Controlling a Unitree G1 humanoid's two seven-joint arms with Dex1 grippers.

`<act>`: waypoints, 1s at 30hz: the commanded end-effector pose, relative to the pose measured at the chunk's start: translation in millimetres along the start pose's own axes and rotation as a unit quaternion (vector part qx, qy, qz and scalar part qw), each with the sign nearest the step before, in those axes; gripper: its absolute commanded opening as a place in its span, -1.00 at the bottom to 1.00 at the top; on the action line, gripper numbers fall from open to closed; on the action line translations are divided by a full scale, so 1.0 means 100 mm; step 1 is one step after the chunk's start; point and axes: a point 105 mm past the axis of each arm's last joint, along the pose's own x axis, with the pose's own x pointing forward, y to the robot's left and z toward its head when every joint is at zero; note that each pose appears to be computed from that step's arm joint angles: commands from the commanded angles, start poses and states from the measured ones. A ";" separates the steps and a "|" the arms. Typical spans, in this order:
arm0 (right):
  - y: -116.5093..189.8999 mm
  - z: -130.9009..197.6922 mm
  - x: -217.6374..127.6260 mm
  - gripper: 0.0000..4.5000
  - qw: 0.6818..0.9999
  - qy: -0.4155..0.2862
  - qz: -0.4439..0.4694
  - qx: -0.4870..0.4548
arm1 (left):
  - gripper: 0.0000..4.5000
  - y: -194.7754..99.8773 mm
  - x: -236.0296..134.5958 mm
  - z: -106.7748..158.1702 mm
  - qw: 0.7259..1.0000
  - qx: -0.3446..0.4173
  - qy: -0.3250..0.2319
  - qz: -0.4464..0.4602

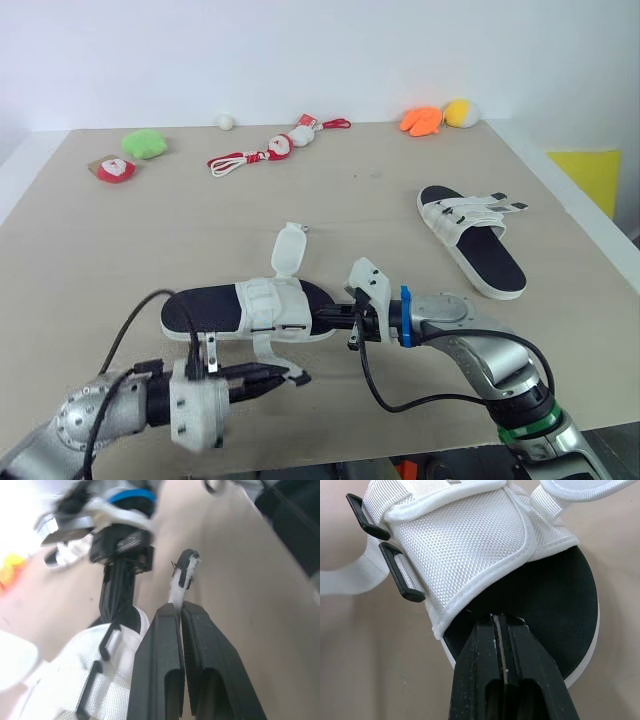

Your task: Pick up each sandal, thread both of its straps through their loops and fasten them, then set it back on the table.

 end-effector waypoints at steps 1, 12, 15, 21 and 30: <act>0.05 -0.03 0.04 -1.00 1.000 0.007 0.014 0.003 | -0.93 0.13 0.01 0.27 0.992 -0.122 -0.036 -0.007; 0.08 -0.04 0.08 -1.00 1.000 0.009 0.020 -0.007 | -0.93 0.99 -0.16 0.30 0.897 -0.412 -0.138 0.087; 0.07 -0.09 0.09 -1.00 0.999 0.024 0.014 -0.021 | -0.93 1.11 -0.17 0.25 0.867 -0.459 -0.166 0.104; 0.07 -0.16 0.09 -1.00 0.999 0.044 0.007 -0.029 | -0.93 1.19 -0.15 0.11 0.838 -0.502 -0.179 0.120; 0.09 -0.28 0.10 -1.00 0.997 0.073 -0.001 -0.032 | -0.93 1.41 -0.18 -0.08 0.810 -0.539 -0.186 0.141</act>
